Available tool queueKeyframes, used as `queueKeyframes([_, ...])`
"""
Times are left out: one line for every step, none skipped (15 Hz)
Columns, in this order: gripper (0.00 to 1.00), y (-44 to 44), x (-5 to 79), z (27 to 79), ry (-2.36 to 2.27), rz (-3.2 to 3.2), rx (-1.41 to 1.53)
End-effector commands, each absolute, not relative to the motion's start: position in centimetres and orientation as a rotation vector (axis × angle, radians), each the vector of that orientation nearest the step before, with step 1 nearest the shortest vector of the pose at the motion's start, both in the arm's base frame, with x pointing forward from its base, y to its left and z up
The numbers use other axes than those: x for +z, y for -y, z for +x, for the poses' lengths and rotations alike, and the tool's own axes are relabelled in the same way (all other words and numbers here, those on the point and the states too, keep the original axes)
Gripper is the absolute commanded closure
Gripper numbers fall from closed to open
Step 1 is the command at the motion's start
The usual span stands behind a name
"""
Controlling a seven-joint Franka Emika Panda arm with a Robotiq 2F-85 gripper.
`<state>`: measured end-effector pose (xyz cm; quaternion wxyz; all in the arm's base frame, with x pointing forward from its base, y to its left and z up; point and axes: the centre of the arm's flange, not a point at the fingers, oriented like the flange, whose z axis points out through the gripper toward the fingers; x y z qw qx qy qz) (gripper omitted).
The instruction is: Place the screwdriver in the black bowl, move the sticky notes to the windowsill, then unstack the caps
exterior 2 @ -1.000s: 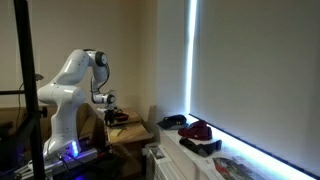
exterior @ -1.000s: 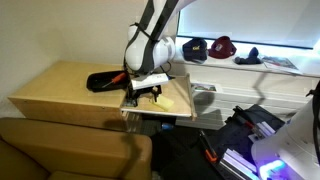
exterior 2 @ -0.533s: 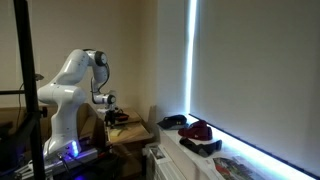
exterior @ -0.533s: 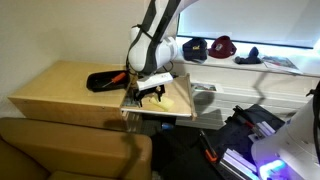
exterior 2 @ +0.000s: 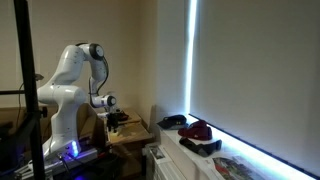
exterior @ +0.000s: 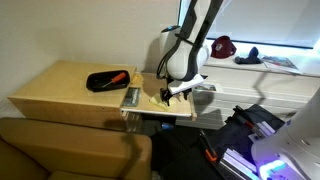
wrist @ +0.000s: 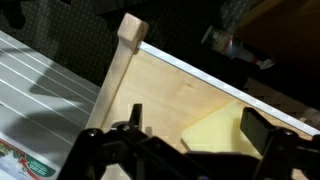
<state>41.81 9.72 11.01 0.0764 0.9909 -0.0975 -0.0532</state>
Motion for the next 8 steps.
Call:
queueKeyframes([0.0, -9.3, 11.1, 40.7, 0.28, 3.02, -0.138])
queueKeyframes([0.0, -8.7, 11.2, 39.7, 0.285, 3.039, -0.1])
queueKeyframes([0.0, -7.9, 11.5, 38.4, 0.285, 3.054, -0.068])
queueKeyframes([0.0, -7.0, 11.5, 37.2, 0.278, 3.066, -0.053])
queueKeyframes([0.0, -5.7, 11.2, 35.3, 0.282, 3.072, -0.048])
queueKeyframes([0.0, -4.3, 10.7, 33.4, 0.297, 3.079, -0.039])
queueKeyframes([0.0, -3.1, 10.2, 31.2, 0.299, 3.098, -0.036])
queueKeyframes([0.0, -1.9, 10.0, 29.3, 0.306, 3.116, -0.012])
